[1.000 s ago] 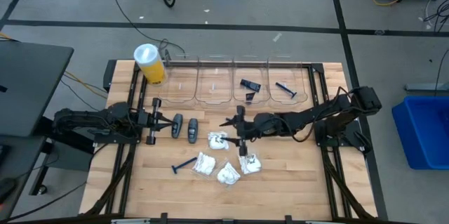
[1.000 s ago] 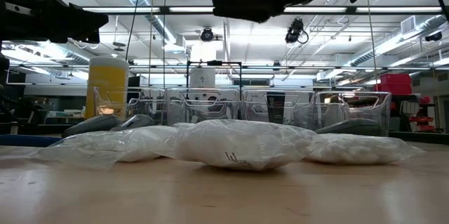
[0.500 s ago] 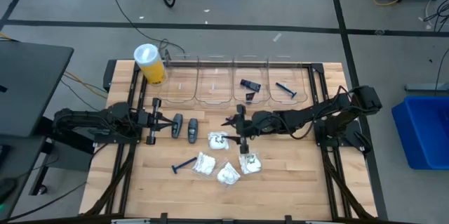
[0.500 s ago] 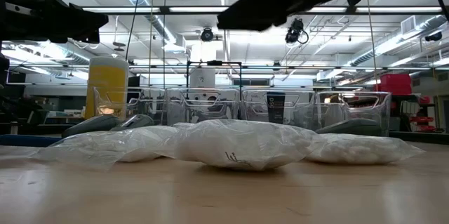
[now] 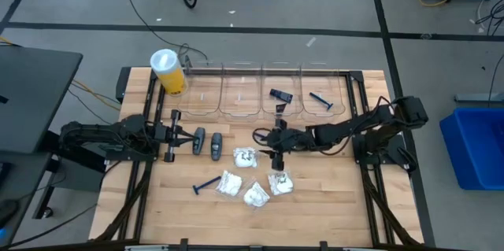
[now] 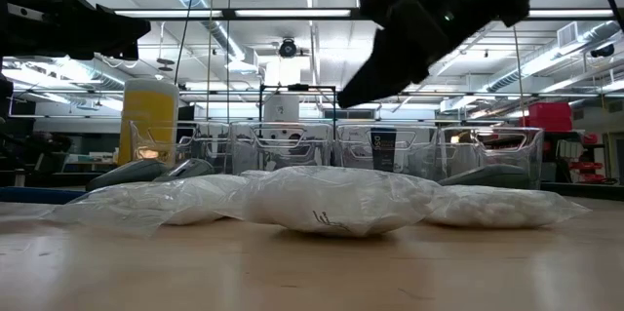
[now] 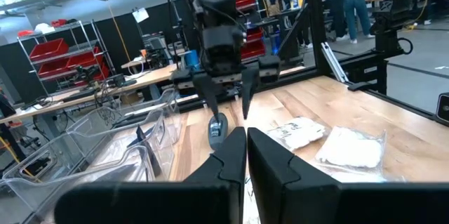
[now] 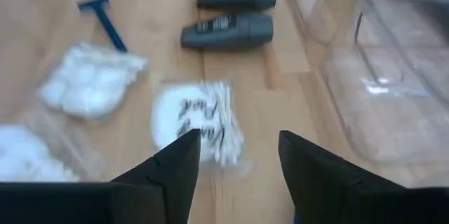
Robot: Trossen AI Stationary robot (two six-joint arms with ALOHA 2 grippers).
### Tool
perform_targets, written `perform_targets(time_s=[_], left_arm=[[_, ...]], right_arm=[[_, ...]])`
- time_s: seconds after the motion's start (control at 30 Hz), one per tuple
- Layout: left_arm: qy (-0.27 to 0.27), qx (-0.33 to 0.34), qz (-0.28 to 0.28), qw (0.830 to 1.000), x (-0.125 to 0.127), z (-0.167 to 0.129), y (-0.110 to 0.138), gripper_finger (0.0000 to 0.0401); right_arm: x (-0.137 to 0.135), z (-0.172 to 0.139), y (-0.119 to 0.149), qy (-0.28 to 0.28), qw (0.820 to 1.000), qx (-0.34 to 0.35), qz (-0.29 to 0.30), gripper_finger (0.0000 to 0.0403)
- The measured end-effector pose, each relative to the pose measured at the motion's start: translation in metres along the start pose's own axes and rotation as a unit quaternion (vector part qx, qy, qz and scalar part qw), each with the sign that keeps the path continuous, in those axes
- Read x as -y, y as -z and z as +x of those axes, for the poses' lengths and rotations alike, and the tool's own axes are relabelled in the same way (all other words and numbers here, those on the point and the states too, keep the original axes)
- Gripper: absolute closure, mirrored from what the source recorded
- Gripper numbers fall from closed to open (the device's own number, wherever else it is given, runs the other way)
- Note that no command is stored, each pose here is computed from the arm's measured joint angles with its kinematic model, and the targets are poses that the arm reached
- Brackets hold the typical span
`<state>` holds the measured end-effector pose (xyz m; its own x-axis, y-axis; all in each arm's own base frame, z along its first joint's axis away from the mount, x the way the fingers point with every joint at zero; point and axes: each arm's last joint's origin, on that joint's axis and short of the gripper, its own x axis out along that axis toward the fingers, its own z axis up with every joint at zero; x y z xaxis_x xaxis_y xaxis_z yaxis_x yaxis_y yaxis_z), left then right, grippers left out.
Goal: Pick & Place Travel size toiletries
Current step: Put the blue razor into the right transparent bin
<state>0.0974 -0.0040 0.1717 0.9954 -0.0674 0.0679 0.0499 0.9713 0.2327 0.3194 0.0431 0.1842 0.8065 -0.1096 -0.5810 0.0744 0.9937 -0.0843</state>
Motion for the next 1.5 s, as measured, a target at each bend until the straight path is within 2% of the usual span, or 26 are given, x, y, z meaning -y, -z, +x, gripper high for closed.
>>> perform_targets(time_s=[0.13, 0.27, 0.4, 0.57, 0.7, 1.0, 1.27, 1.5], left_arm=[[0.0, 0.0, 0.0, 1.0, 0.0, 0.0, 0.0, 0.0377], [0.0, 0.0, 0.0, 1.0, 0.0, 0.0, 0.0, 0.0377], [0.0, 0.0, 0.0, 1.0, 0.0, 0.0, 0.0, 0.0377], [0.0, 0.0, 0.0, 1.0, 0.0, 0.0, 0.0, 0.0377], [0.0, 0.0, 0.0, 1.0, 0.0, 0.0, 0.0, 0.0377], [0.0, 0.0, 0.0, 1.0, 0.0, 0.0, 0.0, 0.0377], [0.0, 0.0, 0.0, 1.0, 0.0, 0.0, 0.0, 0.0377], [0.0, -0.001, 0.0, 1.0, 0.0, 0.0, 0.0, 0.0377]], right_arm=[[-0.008, -0.001, 0.017, -0.005, 1.0, -0.003, -0.004, 0.0177], [-0.01, -0.002, 0.032, 0.014, 0.999, 0.019, 0.03, 0.0153], [-0.013, -0.004, 0.043, 0.033, 0.998, 0.038, 0.034, 0.0133], [-0.017, -0.008, 0.06, 0.049, 0.997, 0.055, 0.03, 0.0121], [-0.016, -0.01, 0.071, 0.071, 0.996, 0.042, 0.038, 0.0123], [-0.009, -0.001, 0.057, 0.088, 0.994, 0.028, 0.053, 0.0139], [-0.009, 0.011, 0.049, 0.113, 0.988, -0.064, 0.082, 0.0149], [-0.004, 0.013, 0.038, 0.121, 0.986, -0.066, 0.091, 0.0155]])
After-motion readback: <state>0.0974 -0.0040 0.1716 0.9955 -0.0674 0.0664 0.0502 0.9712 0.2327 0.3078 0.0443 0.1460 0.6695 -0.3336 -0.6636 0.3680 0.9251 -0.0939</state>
